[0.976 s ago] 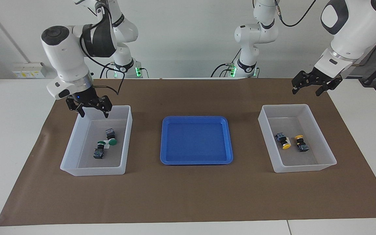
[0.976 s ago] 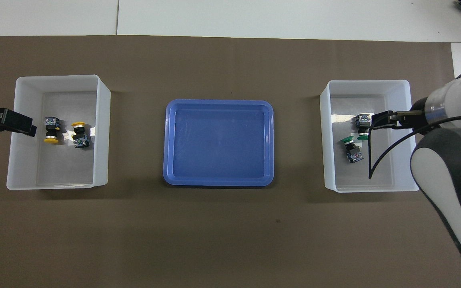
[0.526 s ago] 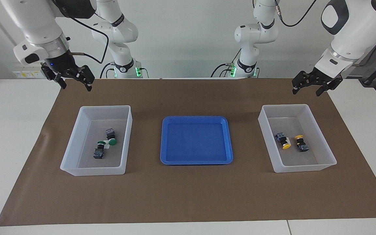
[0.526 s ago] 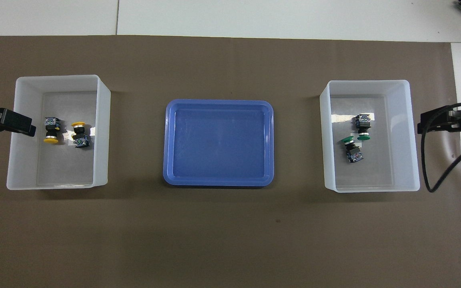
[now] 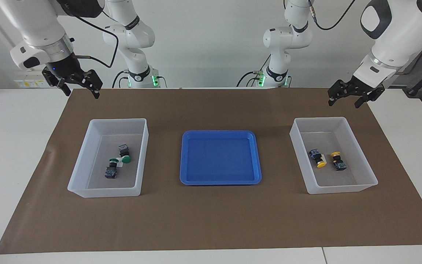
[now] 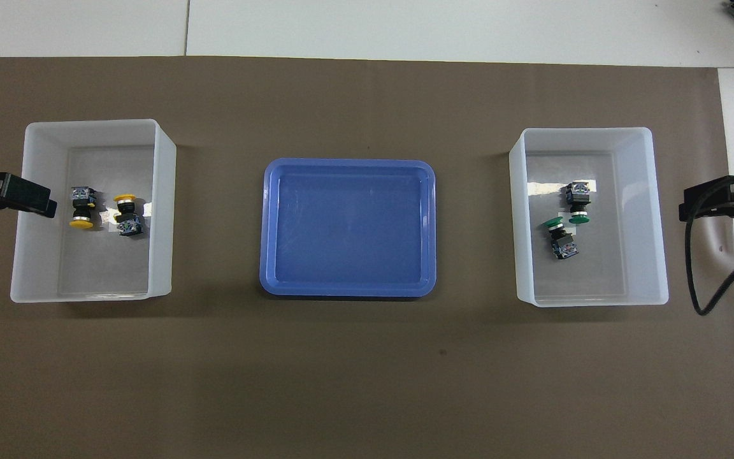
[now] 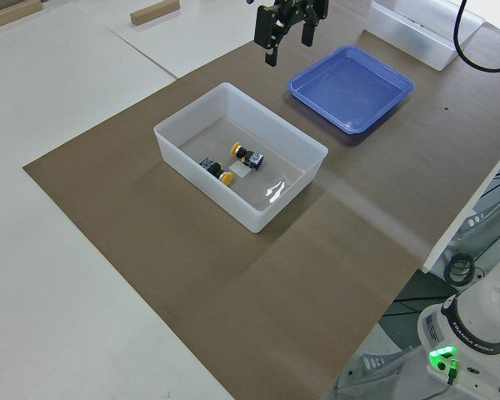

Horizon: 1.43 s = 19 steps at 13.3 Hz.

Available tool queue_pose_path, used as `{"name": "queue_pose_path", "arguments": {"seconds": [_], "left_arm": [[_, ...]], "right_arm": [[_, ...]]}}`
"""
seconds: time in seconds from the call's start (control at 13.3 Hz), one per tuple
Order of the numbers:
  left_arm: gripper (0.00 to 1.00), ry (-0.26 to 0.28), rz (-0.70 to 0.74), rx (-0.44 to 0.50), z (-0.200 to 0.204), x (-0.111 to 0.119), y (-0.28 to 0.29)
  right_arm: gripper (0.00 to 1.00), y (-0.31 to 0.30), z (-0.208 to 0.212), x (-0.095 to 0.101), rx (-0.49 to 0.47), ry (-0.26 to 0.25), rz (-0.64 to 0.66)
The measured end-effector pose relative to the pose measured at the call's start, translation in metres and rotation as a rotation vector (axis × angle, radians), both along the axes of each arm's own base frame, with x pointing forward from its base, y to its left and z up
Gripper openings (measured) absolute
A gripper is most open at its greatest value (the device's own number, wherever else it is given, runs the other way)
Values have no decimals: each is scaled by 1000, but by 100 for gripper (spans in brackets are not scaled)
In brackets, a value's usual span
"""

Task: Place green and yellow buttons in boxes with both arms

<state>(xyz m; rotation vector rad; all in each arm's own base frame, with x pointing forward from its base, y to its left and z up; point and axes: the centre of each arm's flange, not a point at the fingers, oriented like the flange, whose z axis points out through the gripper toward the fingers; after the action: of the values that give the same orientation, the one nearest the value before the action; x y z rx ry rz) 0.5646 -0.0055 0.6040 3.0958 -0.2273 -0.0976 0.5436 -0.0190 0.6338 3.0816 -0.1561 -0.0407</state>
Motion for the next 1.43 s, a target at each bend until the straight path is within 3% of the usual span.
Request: {"name": "queue_pose_path", "arguments": {"seconds": [1.43], "left_arm": [[100, 0, 4, 1, 0, 0, 2]], "right_arm": [[100, 0, 3, -1, -1, -9, 3]]}}
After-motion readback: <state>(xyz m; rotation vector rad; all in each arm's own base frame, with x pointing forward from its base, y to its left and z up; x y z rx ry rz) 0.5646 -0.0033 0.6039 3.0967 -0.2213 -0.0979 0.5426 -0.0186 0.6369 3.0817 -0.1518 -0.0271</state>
